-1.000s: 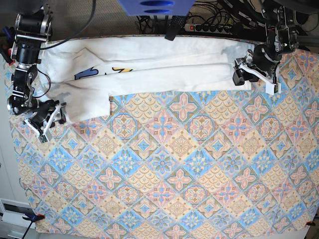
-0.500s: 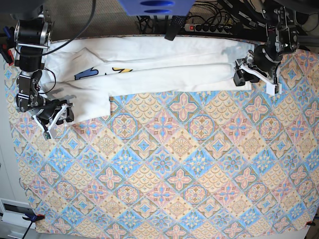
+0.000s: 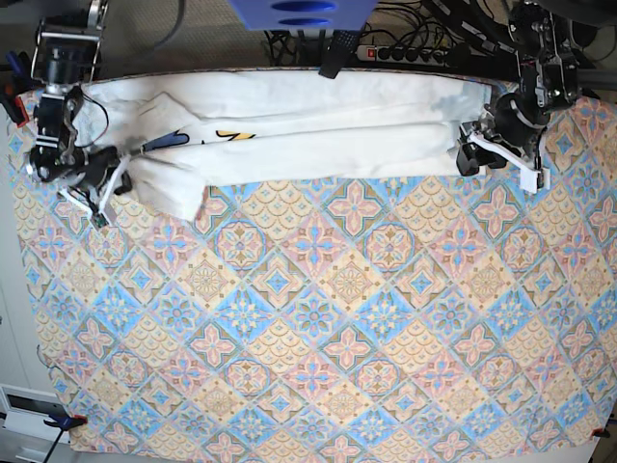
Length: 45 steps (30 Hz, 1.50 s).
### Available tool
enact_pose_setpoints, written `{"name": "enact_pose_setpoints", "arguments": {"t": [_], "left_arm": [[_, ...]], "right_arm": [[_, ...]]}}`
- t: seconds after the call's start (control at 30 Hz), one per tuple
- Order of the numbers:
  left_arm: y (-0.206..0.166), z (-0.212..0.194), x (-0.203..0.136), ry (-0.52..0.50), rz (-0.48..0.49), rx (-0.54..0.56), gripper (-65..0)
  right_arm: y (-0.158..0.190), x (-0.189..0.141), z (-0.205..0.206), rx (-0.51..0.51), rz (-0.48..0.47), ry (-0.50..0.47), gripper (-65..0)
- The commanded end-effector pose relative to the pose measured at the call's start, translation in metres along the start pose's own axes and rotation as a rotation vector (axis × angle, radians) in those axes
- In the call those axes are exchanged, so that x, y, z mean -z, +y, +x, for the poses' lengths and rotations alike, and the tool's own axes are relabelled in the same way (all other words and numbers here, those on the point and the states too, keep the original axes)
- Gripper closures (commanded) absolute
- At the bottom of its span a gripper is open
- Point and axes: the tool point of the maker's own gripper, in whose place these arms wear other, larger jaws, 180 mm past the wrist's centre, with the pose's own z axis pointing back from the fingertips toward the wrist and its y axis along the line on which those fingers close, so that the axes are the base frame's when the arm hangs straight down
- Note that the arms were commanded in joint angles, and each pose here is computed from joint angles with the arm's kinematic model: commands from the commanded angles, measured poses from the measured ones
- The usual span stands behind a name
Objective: Fold the T-shirt properly
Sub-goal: 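Grasp the folded strip's ends with both grippers, then fold the strip end with the left gripper toward the right gripper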
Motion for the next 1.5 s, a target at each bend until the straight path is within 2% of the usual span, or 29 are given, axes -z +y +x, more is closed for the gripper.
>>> {"name": "enact_pose_setpoints", "arguments": {"t": [0.0,0.2,0.37,0.47,0.63,0.8,0.87,0.93,1.1,1.2,1.27,1.47], "left_arm": [[-0.002,0.012,-0.002,-0.035,-0.011,0.011,-36.2],[-0.002,0.012,-0.002,-0.036,-0.009,0.013,-36.1],[-0.001,0.012,-0.002,-0.036,-0.008,0.013,-36.1],[0.004,0.007,0.001,-0.022,0.003,-0.002,-36.1],[0.017,0.001,0.007,0.003,0.025,-0.024,-36.1],[0.025,0.005,0.005,0.011,0.041,0.007,-36.7],[0.03,0.01,0.002,0.019,0.052,0.04,-36.7],[0.03,0.009,0.003,0.041,0.049,0.079,-36.7],[0.03,-0.003,0.002,0.161,0.039,0.179,-36.8],[0.032,-0.003,0.006,0.183,0.042,0.203,-36.8],[0.042,-0.015,0.009,0.236,0.057,0.215,-36.8],[0.05,-0.035,0.024,0.311,0.063,0.205,-36.8]], "right_arm": [[-0.022,-0.022,0.023,-0.035,-0.066,-0.065,-0.6],[-0.003,-0.072,0.016,-0.174,-0.141,-0.032,-0.6],[0.016,-0.101,0.019,-0.167,-0.14,-0.082,-0.6],[0.022,-0.112,-0.005,-0.141,-0.126,-0.046,-0.6],[0.037,-0.116,-0.05,-0.127,-0.086,0.056,-0.6],[0.049,-0.118,-0.075,-0.12,-0.055,0.115,-1.0],[0.047,-0.119,-0.075,-0.118,-0.059,0.114,-1.6],[0.046,-0.118,-0.076,-0.116,-0.061,0.115,-4.9],[0.046,-0.119,-0.075,-0.115,-0.063,0.113,-11.3],[0.046,-0.119,-0.075,-0.115,-0.063,0.113,-11.3],[0.047,-0.118,-0.075,-0.116,-0.061,0.114,-11.3],[0.047,-0.118,-0.075,-0.117,-0.059,0.114,-11.3]]}}
